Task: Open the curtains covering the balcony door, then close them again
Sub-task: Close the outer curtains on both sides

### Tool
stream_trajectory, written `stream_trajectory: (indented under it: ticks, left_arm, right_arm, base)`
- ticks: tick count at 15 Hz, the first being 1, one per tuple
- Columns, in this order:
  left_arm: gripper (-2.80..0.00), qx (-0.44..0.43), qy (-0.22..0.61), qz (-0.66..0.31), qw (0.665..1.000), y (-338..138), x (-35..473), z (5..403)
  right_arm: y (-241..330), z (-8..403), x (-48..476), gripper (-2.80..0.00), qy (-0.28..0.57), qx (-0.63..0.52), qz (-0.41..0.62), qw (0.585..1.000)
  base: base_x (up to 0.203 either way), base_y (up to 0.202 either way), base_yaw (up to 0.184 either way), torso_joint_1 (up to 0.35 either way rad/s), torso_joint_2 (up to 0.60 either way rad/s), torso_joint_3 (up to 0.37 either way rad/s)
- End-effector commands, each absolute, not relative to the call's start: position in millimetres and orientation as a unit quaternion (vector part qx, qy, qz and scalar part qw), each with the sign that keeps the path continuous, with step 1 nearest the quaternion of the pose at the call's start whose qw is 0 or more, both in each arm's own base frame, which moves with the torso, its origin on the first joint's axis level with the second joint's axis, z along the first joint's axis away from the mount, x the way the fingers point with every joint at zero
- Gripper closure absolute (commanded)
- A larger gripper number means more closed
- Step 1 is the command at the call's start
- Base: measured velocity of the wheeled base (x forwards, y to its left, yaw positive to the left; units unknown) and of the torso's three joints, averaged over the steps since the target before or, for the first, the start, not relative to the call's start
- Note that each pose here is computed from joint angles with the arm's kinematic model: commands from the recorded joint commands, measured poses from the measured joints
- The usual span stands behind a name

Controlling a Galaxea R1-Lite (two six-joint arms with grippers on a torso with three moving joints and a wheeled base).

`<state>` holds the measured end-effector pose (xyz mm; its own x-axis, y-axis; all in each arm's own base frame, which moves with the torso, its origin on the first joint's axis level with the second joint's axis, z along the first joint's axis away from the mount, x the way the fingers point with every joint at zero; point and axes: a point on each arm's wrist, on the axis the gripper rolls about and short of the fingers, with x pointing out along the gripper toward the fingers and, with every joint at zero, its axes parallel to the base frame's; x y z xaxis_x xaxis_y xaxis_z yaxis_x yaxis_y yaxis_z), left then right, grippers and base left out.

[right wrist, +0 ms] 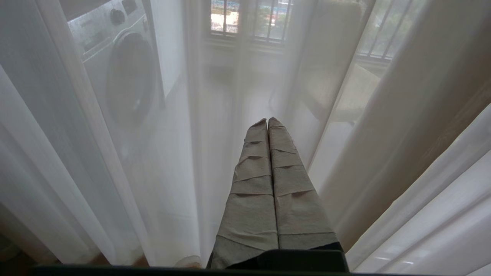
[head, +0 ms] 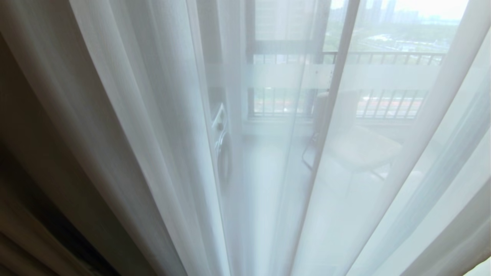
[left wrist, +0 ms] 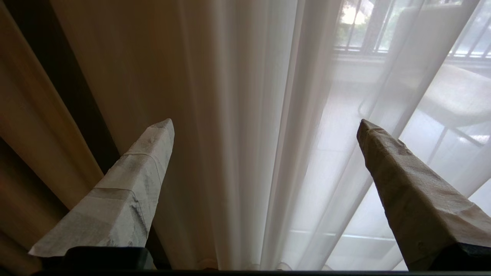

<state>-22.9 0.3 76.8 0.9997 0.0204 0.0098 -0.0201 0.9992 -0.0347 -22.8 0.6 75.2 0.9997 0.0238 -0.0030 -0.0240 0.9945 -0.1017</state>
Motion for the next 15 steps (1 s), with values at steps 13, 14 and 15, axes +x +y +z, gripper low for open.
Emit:
stream_trajectory:
  ticks: [13,14,15]
  left_arm:
    - [-2.80,-0.017,0.027,0.099,0.995,5,27,224]
    - [-2.80,-0.019,0.024,0.143,0.989,8,34,237]
    - [-2.80,-0.021,0.021,0.193,0.981,14,40,248]
  right_arm:
    - [1,75,-23,0.00,0.001,-0.051,0.012,0.999]
    - [1,75,-23,0.00,0.001,-0.051,0.012,0.999]
    - [1,75,-23,0.00,0.001,-0.051,0.012,0.999]
  base:
    - [0.000,0.000,0.000,0.000,0.00,0.000]
    - [0.000,0.000,0.000,0.000,0.00,0.000]
    - [0.000,0.000,0.000,0.000,0.00,0.000]
